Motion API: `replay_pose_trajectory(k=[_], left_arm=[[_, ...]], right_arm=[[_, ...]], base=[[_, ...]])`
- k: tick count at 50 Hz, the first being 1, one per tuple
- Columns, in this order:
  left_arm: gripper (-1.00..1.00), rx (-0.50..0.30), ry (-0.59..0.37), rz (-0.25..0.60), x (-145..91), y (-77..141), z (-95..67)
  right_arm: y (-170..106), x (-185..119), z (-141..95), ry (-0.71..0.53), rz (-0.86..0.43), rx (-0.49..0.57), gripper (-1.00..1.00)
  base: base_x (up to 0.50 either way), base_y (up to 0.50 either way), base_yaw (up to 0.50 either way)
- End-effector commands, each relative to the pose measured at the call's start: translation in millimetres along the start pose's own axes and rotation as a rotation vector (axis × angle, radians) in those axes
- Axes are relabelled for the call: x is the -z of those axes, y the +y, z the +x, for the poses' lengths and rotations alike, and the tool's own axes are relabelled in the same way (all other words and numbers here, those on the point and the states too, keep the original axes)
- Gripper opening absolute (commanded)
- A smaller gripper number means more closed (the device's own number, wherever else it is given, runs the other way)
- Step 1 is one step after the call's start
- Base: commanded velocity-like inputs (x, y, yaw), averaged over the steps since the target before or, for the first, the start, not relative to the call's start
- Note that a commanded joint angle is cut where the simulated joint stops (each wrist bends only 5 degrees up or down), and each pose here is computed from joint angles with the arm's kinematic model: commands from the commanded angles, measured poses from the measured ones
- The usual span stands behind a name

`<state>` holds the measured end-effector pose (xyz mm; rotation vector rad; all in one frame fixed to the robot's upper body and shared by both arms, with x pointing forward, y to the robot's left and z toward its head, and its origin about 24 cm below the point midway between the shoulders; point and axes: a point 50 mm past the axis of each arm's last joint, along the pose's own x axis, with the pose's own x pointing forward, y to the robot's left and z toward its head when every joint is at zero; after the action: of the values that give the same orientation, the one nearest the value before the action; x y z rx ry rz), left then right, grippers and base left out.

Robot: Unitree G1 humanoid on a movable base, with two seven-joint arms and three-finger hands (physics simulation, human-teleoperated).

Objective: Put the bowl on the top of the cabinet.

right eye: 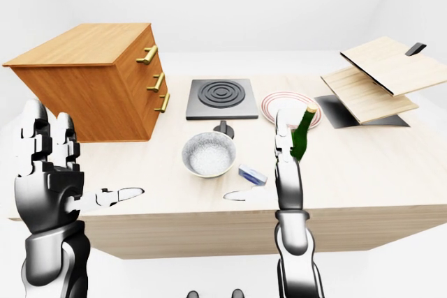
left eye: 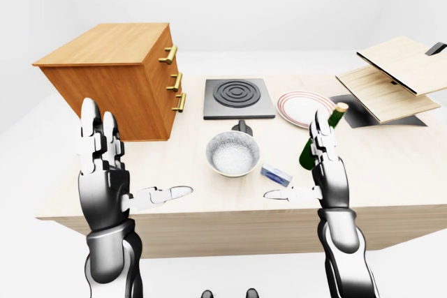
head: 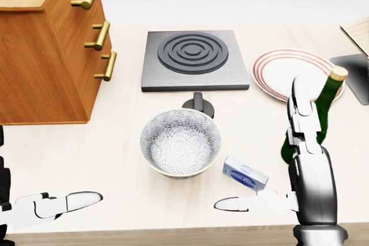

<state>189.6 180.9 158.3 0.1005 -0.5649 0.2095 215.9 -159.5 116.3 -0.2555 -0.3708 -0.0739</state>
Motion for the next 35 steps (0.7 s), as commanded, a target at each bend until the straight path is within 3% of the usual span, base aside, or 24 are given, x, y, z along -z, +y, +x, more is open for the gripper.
replay_pose_trajectory(k=[1, 35], left_arm=[[1.0, 0.003, 0.007, 0.001, 1.6, 0.0, -0.1], [1.0, 0.01, 0.017, -0.001, 3.4, -1.0, -1.1]], right_arm=[[0.7, 3.0, 0.0, 0.012, 0.001, -0.005, 1.0], [1.7, 2.0, -0.5, 0.009, 0.006, -0.014, 1.0]], base=[[0.0, 0.5, 0.0], [0.0, 0.5, 0.0]])
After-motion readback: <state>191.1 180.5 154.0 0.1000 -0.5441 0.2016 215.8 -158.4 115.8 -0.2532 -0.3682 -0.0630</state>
